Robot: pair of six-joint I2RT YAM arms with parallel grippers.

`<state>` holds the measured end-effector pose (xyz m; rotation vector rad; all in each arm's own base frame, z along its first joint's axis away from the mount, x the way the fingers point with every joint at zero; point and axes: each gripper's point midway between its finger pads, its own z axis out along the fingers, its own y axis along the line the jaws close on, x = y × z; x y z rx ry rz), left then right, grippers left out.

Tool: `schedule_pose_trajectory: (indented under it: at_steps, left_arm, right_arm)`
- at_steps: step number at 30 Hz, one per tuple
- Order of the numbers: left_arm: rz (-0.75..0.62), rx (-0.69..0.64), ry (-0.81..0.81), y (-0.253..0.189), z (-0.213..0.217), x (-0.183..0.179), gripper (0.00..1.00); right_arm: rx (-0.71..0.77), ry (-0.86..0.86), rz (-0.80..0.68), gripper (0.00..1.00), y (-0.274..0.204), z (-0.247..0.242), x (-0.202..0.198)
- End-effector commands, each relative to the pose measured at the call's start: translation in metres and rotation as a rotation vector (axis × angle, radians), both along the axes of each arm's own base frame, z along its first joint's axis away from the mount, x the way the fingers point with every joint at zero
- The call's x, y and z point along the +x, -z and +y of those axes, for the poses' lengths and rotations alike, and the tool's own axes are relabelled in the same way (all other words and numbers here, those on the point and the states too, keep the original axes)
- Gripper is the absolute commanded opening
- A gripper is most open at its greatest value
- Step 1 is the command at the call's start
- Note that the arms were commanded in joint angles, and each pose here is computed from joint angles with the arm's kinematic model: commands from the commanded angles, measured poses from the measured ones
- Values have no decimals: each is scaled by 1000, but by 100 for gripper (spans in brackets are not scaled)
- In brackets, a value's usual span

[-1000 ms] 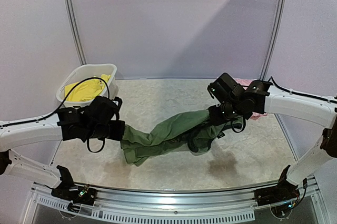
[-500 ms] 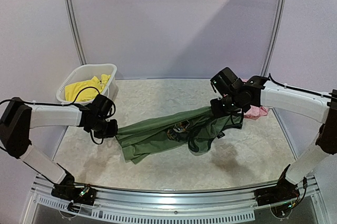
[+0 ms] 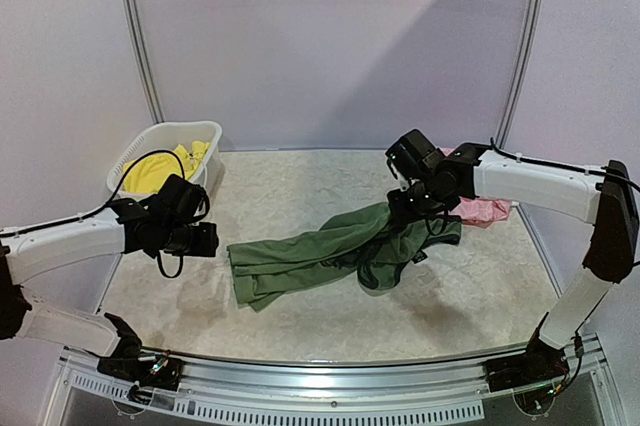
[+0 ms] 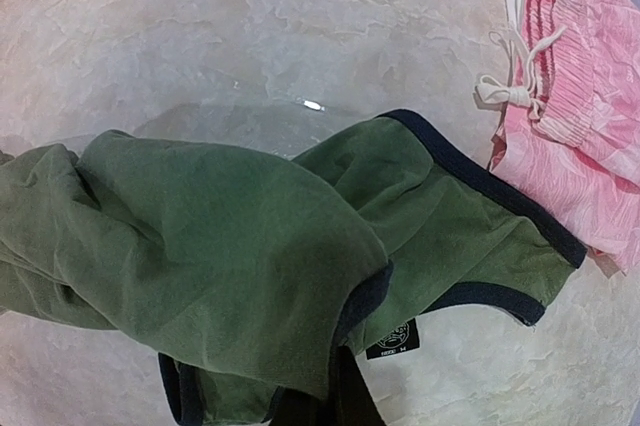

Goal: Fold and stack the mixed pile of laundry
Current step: Flatten out the crumpled tank top at the center of the board.

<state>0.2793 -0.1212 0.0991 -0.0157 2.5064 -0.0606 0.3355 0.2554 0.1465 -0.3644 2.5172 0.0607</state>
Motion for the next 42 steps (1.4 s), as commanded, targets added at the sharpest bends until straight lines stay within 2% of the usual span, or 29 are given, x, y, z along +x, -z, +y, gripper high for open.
schedule_pose_trajectory:
  at_steps: [1, 4, 10, 24, 31, 36, 42]
  left_arm:
    - [42, 148, 166, 11, -13, -29, 51]
    - [88, 115, 268, 25, -39, -36, 50]
    - [136, 59, 323, 43, -65, -33, 44]
    - [163, 3, 313, 67, -86, -23, 36]
    - [155, 0, 320, 71, -91, -18, 24]
    - [149, 12, 315, 70, -90, -15, 0]
    - [107, -27, 330, 51, -93, -19, 0]
  right_arm:
    - [24, -8, -1, 0, -2, 9, 7]
    - [25, -12, 14, 0, 4, 10, 5]
    - [19, -3, 31, 0, 12, 5, 0]
    - [30, -4, 41, 0, 15, 4, -5]
    - [23, -7, 42, 0, 17, 4, -4]
    - [13, -3, 47, 0, 19, 1, -5]
    - [-3, 9, 46, 0, 15, -9, -12]
